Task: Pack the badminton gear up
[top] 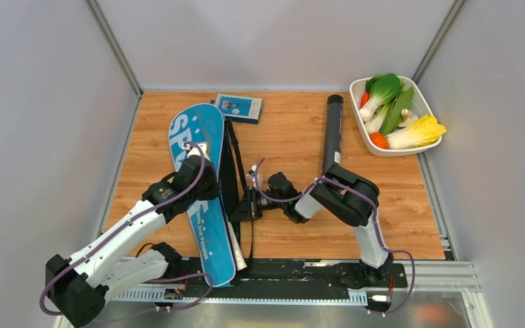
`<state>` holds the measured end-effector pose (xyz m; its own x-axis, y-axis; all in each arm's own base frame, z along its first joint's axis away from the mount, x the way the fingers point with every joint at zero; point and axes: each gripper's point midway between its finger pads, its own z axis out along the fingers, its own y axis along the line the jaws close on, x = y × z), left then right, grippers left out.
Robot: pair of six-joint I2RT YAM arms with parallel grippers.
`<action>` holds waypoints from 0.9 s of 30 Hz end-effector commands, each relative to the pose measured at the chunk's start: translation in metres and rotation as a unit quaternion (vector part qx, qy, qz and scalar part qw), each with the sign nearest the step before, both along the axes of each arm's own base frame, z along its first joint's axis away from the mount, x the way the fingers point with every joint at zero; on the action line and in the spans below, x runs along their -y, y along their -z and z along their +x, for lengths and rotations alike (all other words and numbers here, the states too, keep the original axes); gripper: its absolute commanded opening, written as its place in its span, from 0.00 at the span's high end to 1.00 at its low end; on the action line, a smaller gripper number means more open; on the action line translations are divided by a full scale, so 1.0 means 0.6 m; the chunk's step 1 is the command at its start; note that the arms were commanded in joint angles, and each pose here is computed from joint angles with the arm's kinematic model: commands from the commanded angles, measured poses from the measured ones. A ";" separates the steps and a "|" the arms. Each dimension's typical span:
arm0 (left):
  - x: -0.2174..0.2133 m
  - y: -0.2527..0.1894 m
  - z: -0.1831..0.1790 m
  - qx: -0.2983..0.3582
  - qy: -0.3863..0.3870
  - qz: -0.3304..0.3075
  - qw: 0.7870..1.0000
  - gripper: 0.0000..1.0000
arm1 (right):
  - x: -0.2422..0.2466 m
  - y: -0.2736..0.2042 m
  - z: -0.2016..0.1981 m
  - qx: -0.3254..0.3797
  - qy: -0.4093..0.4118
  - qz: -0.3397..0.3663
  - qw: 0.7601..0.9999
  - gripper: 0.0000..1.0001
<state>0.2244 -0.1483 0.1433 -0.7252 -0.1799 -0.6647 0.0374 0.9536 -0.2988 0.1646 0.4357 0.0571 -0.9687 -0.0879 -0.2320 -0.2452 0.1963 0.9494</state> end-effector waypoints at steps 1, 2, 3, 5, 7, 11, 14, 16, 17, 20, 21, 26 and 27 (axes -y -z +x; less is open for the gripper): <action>0.015 0.000 -0.001 -0.001 0.010 -0.019 1.000 1.00 | -0.031 -0.022 -0.007 0.019 -0.004 0.026 0.999 0.76; 0.016 0.001 0.000 -0.001 0.011 -0.020 1.000 1.00 | -0.035 -0.022 -0.011 0.017 -0.006 0.026 0.999 0.75; 0.017 0.006 -0.001 -0.004 0.011 -0.020 1.000 1.00 | -0.038 -0.022 -0.013 0.014 -0.005 0.026 1.000 0.75; 0.022 0.010 0.001 -0.003 0.013 -0.025 1.000 1.00 | -0.044 -0.022 -0.016 0.007 0.000 0.030 1.000 0.74; 0.025 0.015 0.002 -0.004 0.013 -0.030 0.999 1.00 | -0.047 -0.020 -0.016 -0.002 0.006 0.031 0.999 0.73; 0.032 0.023 0.005 -0.009 0.014 -0.035 0.999 1.00 | -0.049 -0.010 -0.006 -0.029 0.043 0.034 0.998 0.73; 0.040 0.031 0.004 -0.015 0.017 -0.045 0.999 1.00 | -0.051 -0.003 -0.003 -0.038 0.061 0.036 0.997 0.74; 0.042 0.039 0.005 -0.017 0.018 -0.045 0.999 1.00 | -0.049 -0.004 -0.005 -0.031 0.057 0.037 0.997 0.73; 0.042 0.043 0.006 -0.020 0.018 -0.042 0.999 1.00 | -0.043 -0.004 -0.006 -0.027 0.059 0.033 0.997 0.72; 0.034 0.051 0.010 -0.023 0.012 -0.023 0.999 0.94 | -0.016 0.001 0.002 -0.002 0.079 -0.005 0.997 0.67; 0.031 0.056 0.008 -0.030 0.011 -0.015 0.999 0.89 | -0.006 -0.008 0.006 0.013 0.086 -0.015 0.996 0.65; 0.001 0.048 0.024 -0.025 -0.020 0.039 0.999 0.59 | 0.041 -0.001 0.030 0.051 0.135 -0.084 0.986 0.51; -0.007 0.041 0.032 -0.018 -0.032 0.049 0.998 0.56 | 0.045 -0.001 0.035 0.057 0.141 -0.093 0.984 0.47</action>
